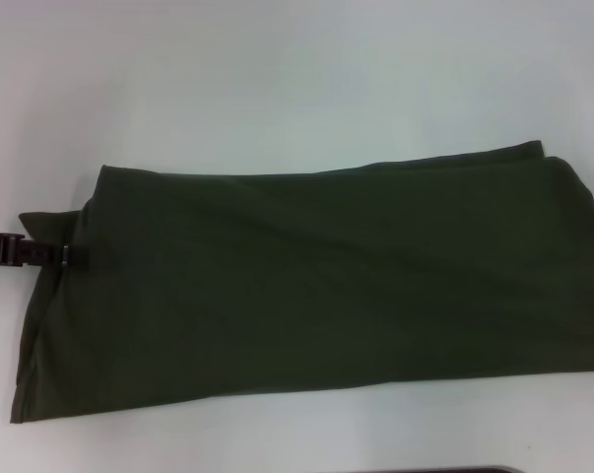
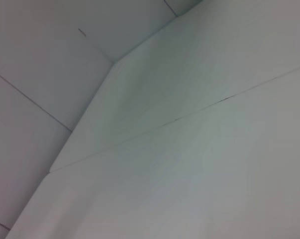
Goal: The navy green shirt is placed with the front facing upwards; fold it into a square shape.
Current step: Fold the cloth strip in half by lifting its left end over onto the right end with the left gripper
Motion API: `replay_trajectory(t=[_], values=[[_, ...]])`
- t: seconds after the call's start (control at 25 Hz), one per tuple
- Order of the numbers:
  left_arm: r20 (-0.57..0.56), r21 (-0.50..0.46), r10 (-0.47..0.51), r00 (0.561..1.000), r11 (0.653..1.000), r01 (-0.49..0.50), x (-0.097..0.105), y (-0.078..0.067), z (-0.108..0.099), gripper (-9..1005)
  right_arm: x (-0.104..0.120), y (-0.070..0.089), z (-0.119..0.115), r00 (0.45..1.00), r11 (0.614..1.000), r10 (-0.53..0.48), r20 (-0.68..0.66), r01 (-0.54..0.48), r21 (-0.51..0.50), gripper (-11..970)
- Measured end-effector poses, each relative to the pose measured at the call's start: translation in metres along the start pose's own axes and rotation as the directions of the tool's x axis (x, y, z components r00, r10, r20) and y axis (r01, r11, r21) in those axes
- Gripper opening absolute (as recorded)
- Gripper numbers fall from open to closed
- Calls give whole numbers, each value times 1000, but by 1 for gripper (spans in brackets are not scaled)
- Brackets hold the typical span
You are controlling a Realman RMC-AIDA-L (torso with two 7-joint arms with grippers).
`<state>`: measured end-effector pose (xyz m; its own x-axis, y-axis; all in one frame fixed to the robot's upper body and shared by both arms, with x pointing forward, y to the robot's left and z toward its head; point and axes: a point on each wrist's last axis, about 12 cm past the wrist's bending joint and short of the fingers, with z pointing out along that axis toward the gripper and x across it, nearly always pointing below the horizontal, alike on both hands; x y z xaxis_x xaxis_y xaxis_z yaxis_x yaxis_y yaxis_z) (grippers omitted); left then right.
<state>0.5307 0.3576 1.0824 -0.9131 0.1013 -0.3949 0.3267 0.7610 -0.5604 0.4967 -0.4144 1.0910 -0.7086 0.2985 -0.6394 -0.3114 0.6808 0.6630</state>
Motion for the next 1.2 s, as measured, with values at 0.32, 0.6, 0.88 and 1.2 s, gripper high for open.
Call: replay_trajectory(t=[0.32, 0.6, 0.88, 1.2], values=[[-5, -7, -3, 1000, 1000, 3, 2, 1, 0, 782, 0, 0, 0, 1000, 1000, 1, -1, -1, -2, 895], [-28, 15, -4, 1000, 1000, 4, 4, -2, 3, 781, 1, 0, -1, 1000, 1000, 3, 2, -3, -2, 896], [-59, 48, 22, 998, 999, -20, 2, -13, 16, 781, 1, 0, -2, 1000, 1000, 4, 5, -4, -4, 896], [-67, 60, 42, 997, 997, -38, -3, -18, 19, 778, 1, 0, -2, 1000, 1000, 5, 6, -5, -5, 895]])
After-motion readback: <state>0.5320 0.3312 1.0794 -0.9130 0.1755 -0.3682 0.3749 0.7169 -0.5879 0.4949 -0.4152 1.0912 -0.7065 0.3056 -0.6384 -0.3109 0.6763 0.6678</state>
